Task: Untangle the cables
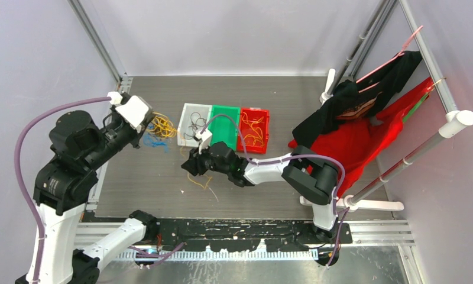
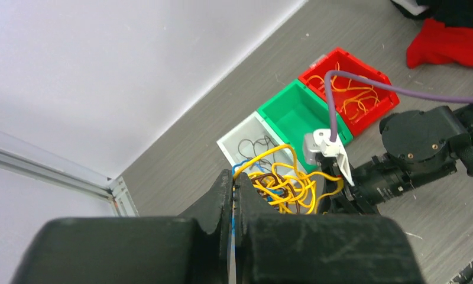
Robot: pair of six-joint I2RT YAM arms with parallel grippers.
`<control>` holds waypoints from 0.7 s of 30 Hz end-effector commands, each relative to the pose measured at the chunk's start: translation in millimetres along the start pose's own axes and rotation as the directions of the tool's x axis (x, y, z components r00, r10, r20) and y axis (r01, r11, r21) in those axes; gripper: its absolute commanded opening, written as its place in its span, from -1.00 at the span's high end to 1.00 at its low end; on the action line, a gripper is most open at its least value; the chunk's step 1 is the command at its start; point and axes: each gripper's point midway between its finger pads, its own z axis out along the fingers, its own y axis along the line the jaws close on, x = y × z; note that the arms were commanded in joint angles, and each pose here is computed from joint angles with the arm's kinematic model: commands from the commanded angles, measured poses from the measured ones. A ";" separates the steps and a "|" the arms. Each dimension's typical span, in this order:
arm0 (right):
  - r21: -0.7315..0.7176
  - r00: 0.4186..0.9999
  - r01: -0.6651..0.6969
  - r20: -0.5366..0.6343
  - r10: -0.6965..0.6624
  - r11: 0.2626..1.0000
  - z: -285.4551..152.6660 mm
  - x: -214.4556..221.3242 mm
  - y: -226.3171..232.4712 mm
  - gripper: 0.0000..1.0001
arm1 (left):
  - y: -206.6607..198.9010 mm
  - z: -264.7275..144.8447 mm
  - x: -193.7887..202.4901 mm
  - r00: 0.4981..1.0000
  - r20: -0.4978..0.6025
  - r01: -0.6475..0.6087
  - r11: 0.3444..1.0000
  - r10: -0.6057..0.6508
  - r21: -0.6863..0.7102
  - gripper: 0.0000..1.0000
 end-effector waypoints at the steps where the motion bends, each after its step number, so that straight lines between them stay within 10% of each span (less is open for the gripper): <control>1: -0.041 0.996 -0.025 0.085 0.028 0.999 -4.3 -21.4 12.1 0.24 | 17.1 -12.2 -37.8 0.994 0.102 -0.040 0.998 0.046 -0.055 1.00; 21: -0.048 0.983 -0.072 0.167 0.079 0.996 -124.4 -51.4 9.7 -0.28 | 44.8 -21.3 -70.1 0.978 0.167 -0.100 0.980 0.129 -0.170 1.00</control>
